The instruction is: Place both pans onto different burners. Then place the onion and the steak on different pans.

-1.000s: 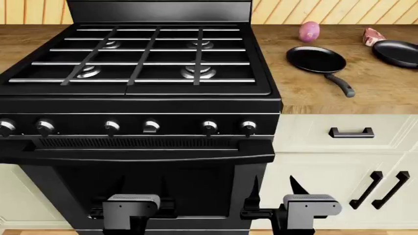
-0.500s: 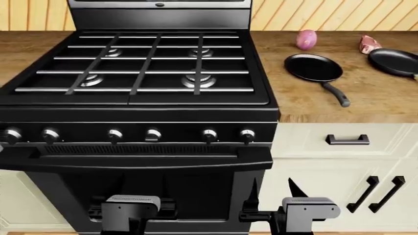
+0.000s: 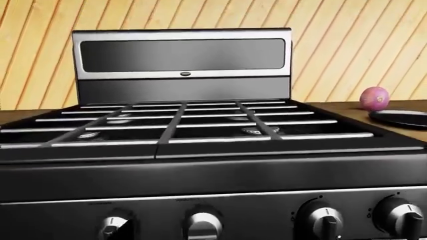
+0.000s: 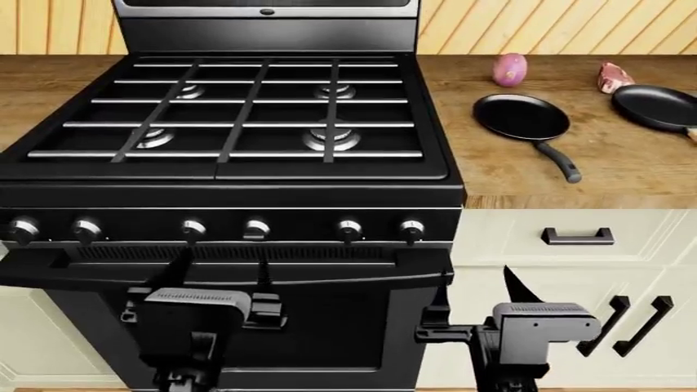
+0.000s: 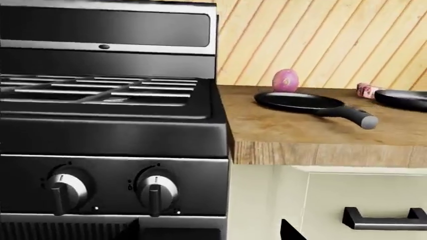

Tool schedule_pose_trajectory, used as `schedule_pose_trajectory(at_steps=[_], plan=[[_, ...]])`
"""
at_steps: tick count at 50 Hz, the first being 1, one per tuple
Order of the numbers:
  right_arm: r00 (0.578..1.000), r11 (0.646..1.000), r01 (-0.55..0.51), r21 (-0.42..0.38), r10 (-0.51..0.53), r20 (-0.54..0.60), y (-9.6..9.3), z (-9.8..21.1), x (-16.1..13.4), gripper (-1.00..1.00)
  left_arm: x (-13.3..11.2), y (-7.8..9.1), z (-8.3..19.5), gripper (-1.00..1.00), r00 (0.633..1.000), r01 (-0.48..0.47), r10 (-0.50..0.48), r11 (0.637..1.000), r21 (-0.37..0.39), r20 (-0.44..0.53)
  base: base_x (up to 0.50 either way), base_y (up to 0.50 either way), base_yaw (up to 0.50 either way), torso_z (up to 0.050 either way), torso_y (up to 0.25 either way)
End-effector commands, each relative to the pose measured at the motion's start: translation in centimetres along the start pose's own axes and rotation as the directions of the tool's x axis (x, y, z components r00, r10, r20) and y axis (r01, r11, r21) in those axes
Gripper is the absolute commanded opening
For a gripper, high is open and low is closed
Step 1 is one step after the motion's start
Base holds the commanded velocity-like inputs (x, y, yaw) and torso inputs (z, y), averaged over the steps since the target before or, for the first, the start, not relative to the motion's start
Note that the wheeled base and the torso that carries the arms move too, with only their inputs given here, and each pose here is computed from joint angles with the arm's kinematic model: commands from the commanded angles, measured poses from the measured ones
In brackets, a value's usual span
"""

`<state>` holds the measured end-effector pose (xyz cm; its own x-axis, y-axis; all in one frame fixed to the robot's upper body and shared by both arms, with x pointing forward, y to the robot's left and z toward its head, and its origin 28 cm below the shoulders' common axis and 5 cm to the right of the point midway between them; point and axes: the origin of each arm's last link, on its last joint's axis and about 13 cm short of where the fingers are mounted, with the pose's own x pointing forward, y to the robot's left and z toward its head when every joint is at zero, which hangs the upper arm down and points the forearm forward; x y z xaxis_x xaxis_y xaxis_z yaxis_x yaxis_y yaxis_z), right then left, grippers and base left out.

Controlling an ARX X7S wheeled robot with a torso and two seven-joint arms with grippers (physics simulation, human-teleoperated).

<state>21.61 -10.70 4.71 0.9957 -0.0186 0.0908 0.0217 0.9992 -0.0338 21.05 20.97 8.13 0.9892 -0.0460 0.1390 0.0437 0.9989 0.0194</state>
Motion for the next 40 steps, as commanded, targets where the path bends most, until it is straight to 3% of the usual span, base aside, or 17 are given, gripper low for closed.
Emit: schedule_pose_trajectory(at_steps=[1,22,31,40], plan=[[0.996,0.997,0.016,-0.077,-0.009,0.083,-2.0,4.5,1.5,1.0,2.2,0.8,5.4,1.0,0.997,0.033,-0.032,0.999,-0.013,0.067,0.0,0.0,0.0,0.0,0.0],[0.994,0.979,0.051,-0.196,-0.03,0.109,-7.5,14.3,7.2,1.0,11.9,2.3,15.0,1.0,0.997,0.037,-0.035,0.999,-0.026,0.073,0.0,0.0,0.0,0.0,0.0],[0.994,0.976,0.073,-0.203,-0.054,0.099,-9.0,16.5,8.7,1.0,13.1,2.2,15.7,1.0,0.998,0.019,-0.017,0.999,-0.04,0.065,0.0,-0.02,0.0,0.0,0.0],[0.995,0.977,0.069,-0.2,-0.053,0.084,-9.1,16.3,8.2,1.0,13.0,2.0,15.7,1.0,0.998,0.028,-0.025,0.998,-0.048,0.06,0.0,-0.49,0.0,0.0,0.0]])
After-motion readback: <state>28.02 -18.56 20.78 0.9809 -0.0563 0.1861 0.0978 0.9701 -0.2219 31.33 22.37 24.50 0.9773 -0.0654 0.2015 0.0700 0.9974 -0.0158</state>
